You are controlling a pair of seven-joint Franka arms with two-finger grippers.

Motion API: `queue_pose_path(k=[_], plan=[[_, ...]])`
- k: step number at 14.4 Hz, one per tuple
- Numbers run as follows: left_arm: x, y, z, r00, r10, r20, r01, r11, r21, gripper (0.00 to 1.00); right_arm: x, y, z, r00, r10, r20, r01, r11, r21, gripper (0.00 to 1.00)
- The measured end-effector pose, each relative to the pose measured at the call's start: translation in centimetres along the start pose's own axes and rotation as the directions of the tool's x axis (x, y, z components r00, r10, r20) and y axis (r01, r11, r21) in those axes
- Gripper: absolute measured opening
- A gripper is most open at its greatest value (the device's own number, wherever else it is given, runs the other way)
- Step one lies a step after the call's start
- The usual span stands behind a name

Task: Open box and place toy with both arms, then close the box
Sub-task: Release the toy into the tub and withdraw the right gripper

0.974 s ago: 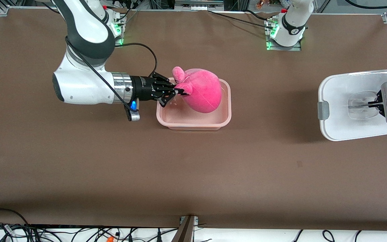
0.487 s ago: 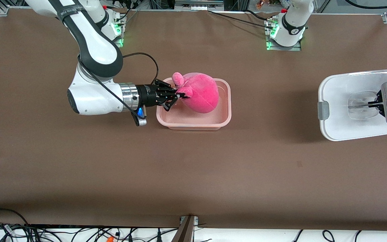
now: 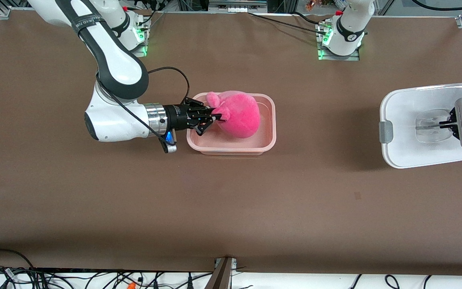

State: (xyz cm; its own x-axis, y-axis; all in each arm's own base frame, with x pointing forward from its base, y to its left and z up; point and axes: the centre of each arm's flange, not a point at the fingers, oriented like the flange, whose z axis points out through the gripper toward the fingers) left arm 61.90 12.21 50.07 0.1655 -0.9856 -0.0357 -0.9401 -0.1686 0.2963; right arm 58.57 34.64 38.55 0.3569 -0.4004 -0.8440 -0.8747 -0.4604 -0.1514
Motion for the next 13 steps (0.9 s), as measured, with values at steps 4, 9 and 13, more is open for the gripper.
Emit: queue_pose_path(k=[4, 9, 13], plan=[[-0.6, -0.1, 0.3, 1.000, -0.007, -0.004, 0.007, 1.000, -0.004, 0.07, 0.4, -0.1, -0.6, 1.000, -0.005, -0.004, 0.005, 1.000, 0.009, 0.75], [2.7, -0.1, 0.0, 0.999, 0.036, -0.004, -0.036, 0.999, -0.001, 0.07, 2.9, 0.2, -4.6, 0.991, -0.072, -0.114, 0.069, 0.997, -0.030, 1.00], [14.3, 1.3, 0.1, 0.990, 0.138, 0.007, -0.138, 0.990, -0.005, 0.07, 5.1, 1.1, -12.0, 0.948, -0.205, -0.244, 0.169, 0.972, -0.161, 1.00]])
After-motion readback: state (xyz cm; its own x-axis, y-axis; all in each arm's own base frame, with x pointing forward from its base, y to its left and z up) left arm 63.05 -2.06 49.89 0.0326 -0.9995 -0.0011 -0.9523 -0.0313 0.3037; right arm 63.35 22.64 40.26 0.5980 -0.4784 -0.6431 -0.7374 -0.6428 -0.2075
